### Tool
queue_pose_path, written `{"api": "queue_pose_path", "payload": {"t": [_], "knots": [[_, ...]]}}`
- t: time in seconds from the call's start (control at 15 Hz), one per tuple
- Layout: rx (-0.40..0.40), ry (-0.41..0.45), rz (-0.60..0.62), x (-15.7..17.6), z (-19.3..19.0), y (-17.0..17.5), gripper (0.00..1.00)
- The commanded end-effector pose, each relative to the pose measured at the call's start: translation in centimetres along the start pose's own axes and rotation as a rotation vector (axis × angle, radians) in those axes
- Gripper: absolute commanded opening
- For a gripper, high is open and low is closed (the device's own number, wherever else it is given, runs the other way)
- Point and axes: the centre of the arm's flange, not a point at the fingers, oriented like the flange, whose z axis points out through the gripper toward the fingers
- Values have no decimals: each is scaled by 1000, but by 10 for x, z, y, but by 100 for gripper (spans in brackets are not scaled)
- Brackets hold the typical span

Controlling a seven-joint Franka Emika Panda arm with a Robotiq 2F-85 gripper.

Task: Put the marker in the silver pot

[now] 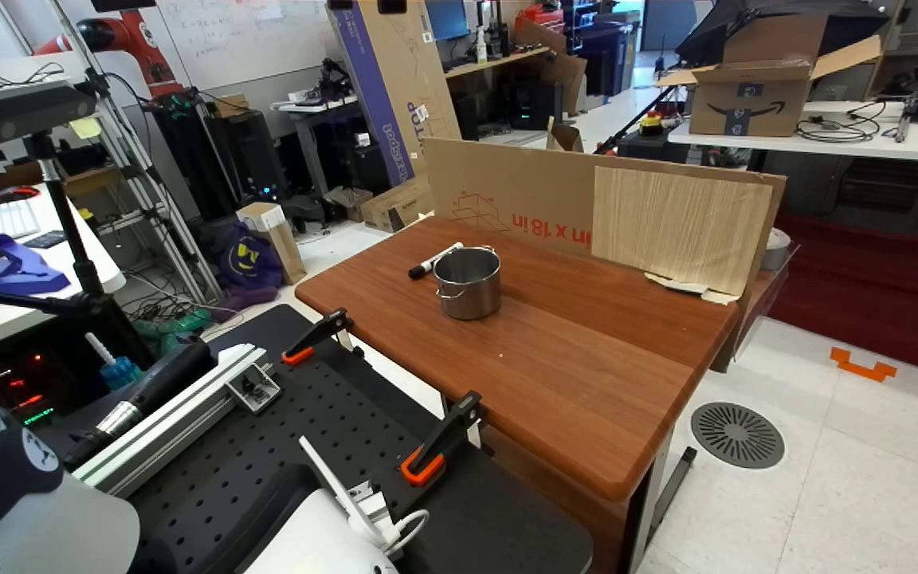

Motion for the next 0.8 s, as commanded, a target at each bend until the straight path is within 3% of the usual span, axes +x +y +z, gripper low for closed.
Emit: {"api": "queue_pose_path", "payload": {"t": [0.0, 0.4, 0.73], "knots": [[-29, 37, 35, 28, 28, -29, 100], [-83, 95, 21, 71, 93, -75, 100], [-150, 83, -11, 95, 151, -101, 100]]}}
